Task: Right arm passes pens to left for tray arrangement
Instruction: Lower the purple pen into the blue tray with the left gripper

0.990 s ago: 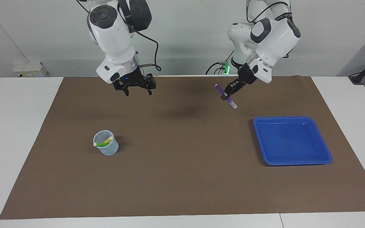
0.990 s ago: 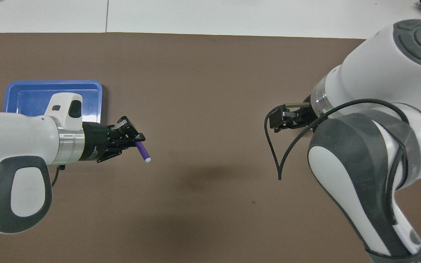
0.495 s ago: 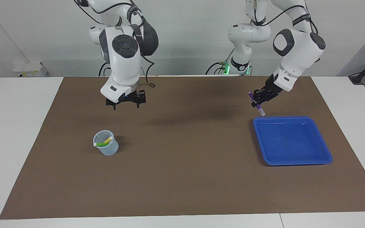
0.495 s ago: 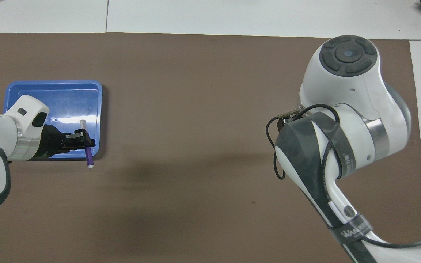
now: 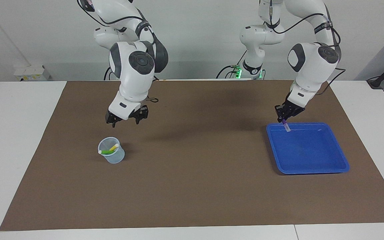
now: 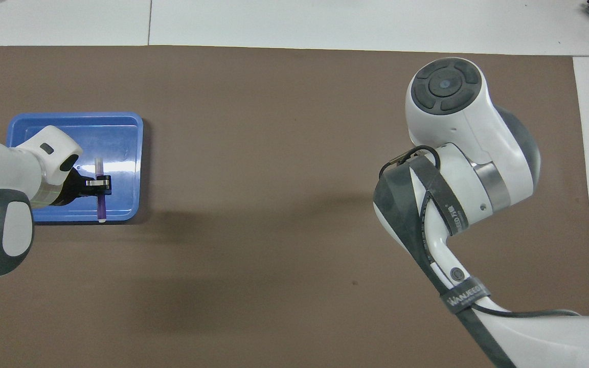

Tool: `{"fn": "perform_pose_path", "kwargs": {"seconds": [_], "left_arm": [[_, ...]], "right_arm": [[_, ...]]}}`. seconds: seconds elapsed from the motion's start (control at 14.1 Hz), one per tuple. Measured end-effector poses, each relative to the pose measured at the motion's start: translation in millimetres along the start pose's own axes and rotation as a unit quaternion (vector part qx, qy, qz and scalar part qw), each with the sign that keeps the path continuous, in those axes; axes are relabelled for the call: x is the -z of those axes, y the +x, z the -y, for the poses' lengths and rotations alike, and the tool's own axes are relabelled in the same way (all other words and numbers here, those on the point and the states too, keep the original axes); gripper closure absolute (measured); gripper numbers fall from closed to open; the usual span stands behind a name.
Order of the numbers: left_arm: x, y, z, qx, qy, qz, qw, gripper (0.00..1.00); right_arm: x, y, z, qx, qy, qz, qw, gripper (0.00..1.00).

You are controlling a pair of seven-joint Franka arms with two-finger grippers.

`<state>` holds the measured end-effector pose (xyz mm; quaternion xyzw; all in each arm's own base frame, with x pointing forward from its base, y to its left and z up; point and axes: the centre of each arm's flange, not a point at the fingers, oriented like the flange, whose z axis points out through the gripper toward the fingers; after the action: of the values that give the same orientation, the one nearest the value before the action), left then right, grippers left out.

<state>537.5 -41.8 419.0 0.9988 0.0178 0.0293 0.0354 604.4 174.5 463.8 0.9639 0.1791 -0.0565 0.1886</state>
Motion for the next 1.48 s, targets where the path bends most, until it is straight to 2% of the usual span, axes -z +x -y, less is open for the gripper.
{"fn": "perform_pose_path", "kwargs": {"seconds": [0.07,0.14,0.21,0.28,0.35,0.57,0.71,0.99,1.34,1.48], "left_arm": [[-2,3,3,-0.005,0.004,-0.002,1.000,0.82],[0,6,8,-0.011,0.008,-0.007,1.000,0.82],[2,10,17,-0.016,0.009,-0.013,1.000,0.82],[3,14,24,-0.020,0.010,-0.019,1.000,0.82],[-1,18,29,-0.021,0.010,-0.027,0.999,0.82],[-61,35,35,-0.019,0.010,-0.032,0.999,0.82],[-100,46,38,-0.017,0.009,-0.011,1.000,0.82],[-87,68,38,-0.016,0.007,-0.005,1.000,0.82],[-106,62,48,-0.010,0.007,0.015,1.000,0.82],[-106,64,49,-0.010,0.007,0.006,1.000,0.82]], "right_arm": [[-6,2,2,0.003,-0.001,0.003,1.000,0.02],[-13,4,5,0.008,-0.004,0.003,1.000,0.09],[-20,6,7,0.014,-0.011,0.002,1.000,0.13],[-26,8,8,0.021,-0.022,0.000,1.000,0.13],[-32,10,10,0.029,-0.029,-0.004,0.999,0.19],[-45,12,13,0.058,-0.041,-0.010,0.997,0.22],[-53,12,9,0.067,-0.053,-0.011,0.996,0.25],[-64,14,-3,0.085,-0.058,-0.023,0.994,0.31],[-75,17,-10,0.100,-0.064,-0.030,0.992,0.38],[-78,18,-12,0.100,-0.064,-0.030,0.993,0.39]]}}
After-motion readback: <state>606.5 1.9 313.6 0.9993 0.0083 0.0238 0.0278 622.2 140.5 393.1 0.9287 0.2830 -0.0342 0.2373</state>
